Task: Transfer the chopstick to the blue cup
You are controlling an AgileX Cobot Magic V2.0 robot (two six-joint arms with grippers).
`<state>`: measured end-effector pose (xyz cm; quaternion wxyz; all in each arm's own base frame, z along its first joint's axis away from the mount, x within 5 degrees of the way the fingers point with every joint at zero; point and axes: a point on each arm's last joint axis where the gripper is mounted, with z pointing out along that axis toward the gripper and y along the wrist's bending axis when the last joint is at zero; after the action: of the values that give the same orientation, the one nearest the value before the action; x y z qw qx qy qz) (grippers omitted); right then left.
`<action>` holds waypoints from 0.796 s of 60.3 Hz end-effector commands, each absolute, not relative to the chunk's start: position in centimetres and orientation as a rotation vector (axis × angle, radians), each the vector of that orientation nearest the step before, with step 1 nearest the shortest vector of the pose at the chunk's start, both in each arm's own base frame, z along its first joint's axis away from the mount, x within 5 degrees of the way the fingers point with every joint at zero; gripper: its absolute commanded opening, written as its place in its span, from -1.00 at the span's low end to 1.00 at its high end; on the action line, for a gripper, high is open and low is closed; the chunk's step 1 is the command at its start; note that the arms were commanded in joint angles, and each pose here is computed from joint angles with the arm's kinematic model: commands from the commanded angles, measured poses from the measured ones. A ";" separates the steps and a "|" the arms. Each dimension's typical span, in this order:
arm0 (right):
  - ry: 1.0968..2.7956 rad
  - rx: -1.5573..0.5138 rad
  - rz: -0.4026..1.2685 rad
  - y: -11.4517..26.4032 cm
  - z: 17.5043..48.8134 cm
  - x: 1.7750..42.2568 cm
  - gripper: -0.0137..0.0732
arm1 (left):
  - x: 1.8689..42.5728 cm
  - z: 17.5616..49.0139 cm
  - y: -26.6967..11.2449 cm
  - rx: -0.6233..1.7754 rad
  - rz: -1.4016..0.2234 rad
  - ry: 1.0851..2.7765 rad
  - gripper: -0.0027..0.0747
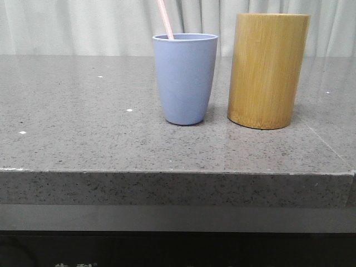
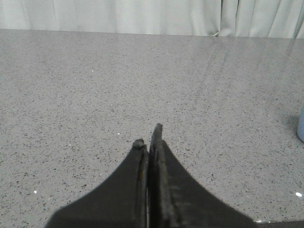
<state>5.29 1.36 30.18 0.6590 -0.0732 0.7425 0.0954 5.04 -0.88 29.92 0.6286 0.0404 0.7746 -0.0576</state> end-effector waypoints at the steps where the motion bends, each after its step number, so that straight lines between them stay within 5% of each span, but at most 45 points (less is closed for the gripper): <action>1: 1.523 -0.150 0.221 1.0 30.6 4.0 -0.89 | 5.1 31.5 -0.9 0.069 -0.151 1.673 -0.98; 48: 1.467 -0.145 0.226 0.7 29.7 2.6 -0.89 | 5.1 31.7 -0.9 0.067 -0.151 1.657 -0.98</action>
<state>2.68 0.78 28.31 0.7033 -0.0689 0.7000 0.1031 5.05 -0.87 29.97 0.6305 0.0402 0.7730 -0.0576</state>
